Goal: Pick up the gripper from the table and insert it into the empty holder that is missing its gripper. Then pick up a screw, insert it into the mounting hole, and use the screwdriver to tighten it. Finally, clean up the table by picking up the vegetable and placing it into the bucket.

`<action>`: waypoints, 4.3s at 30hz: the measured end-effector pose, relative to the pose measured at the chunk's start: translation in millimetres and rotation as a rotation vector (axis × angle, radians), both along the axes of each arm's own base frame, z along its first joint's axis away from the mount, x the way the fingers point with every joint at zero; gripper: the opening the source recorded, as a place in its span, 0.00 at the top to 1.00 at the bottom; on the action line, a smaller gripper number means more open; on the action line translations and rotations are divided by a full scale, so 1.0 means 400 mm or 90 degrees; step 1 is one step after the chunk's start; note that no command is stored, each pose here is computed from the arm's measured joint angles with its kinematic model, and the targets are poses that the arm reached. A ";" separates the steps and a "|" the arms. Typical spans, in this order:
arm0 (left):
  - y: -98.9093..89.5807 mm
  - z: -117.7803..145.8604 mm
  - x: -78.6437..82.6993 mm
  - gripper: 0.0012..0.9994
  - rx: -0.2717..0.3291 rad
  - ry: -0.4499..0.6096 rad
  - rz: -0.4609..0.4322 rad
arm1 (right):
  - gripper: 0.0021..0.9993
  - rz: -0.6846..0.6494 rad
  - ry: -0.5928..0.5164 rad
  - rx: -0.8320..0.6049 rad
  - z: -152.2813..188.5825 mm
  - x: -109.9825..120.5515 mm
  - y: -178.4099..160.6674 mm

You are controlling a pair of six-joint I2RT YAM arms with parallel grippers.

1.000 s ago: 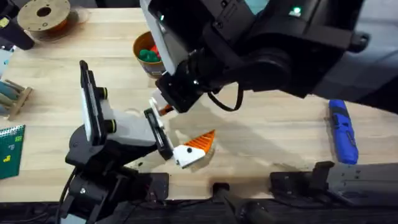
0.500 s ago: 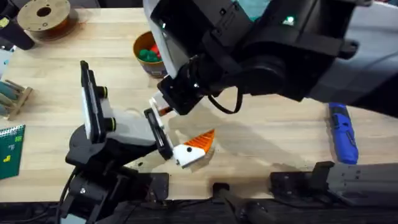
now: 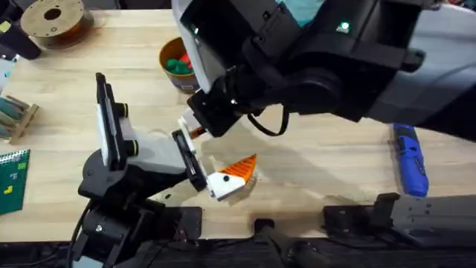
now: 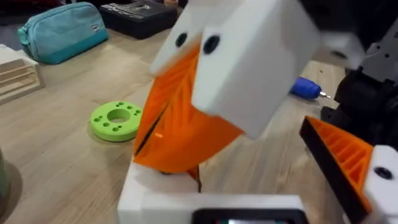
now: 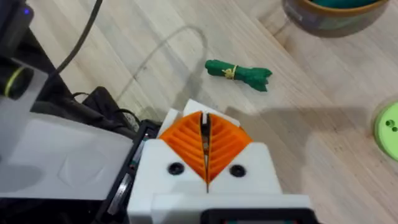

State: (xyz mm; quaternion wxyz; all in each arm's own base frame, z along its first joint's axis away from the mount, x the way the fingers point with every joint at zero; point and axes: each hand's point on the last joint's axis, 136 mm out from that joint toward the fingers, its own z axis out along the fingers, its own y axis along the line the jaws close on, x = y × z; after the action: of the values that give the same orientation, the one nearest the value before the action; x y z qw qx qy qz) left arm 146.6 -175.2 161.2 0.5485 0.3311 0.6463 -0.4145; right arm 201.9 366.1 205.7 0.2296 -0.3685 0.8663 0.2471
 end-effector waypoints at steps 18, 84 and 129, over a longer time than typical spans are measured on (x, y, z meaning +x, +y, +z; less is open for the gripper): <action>-0.001 0.000 -0.002 0.01 -0.002 0.005 -0.002 | 1.00 -0.017 0.021 -0.002 -0.006 -0.004 -0.006; -0.012 0.000 -0.024 0.01 -0.001 0.000 -0.037 | 0.99 -0.009 0.042 -0.012 -0.002 -0.026 -0.029; -0.005 0.000 -0.009 0.01 0.004 -0.011 -0.015 | 0.12 -0.090 0.032 0.053 0.098 0.070 -0.142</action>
State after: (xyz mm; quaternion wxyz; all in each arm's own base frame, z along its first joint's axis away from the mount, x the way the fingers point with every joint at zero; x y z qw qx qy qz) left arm 142.9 -177.2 161.4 0.5480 0.3441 0.6390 -0.4158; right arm 230.0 309.2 244.7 0.2401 -0.2905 0.8843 0.2756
